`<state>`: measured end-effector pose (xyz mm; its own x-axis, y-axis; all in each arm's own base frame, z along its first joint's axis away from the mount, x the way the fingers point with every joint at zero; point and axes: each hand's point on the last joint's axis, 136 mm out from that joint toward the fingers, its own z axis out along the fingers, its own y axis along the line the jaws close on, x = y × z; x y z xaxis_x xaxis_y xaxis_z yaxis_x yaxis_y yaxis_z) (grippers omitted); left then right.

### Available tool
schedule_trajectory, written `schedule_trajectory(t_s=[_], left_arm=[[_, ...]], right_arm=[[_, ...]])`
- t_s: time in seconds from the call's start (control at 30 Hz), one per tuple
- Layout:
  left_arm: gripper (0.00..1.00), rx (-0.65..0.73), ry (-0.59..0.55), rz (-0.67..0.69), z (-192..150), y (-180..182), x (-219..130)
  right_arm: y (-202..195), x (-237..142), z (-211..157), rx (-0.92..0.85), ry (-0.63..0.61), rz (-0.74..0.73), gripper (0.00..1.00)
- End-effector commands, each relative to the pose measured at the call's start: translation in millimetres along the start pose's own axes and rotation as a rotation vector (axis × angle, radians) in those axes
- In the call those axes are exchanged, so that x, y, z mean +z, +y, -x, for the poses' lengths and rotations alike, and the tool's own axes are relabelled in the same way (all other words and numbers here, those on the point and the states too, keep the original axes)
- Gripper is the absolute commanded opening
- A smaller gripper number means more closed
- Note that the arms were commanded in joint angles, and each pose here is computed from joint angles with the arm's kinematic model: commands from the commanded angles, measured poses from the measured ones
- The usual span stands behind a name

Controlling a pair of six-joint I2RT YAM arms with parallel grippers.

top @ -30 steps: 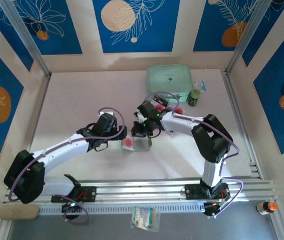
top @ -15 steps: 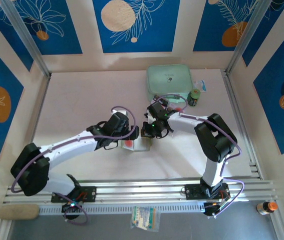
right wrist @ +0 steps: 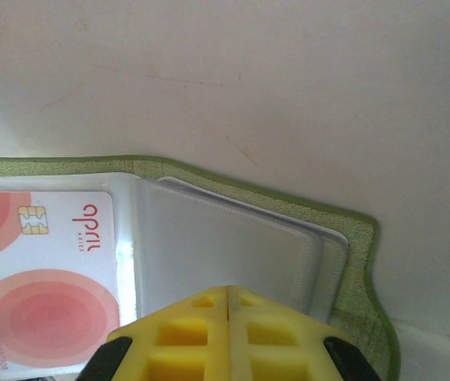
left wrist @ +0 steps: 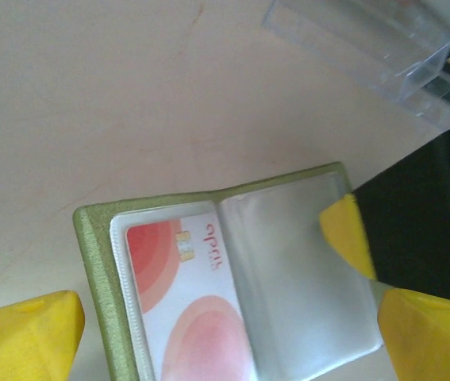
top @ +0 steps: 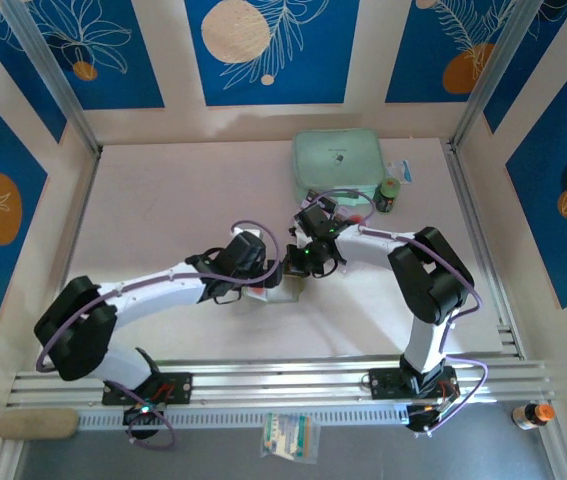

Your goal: Put the credit cards into the card holder

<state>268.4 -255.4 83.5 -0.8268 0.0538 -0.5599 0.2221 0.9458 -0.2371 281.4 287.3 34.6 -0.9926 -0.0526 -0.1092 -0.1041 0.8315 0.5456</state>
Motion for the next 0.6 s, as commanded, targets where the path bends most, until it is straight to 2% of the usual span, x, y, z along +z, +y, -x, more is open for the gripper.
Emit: schedule_trajectory(t_s=[0.0, 0.57], left_arm=[[0.95, 0.047, 0.025, 0.065, -11, 13, 7], [0.96, 0.084, 0.058, 0.132, -33, 34, 20]], right_arm=[[-10, 7, -8, -0.002, 0.041, -0.021, 0.01], [11, 24, -17, -0.009, 0.084, 0.014, 0.01]])
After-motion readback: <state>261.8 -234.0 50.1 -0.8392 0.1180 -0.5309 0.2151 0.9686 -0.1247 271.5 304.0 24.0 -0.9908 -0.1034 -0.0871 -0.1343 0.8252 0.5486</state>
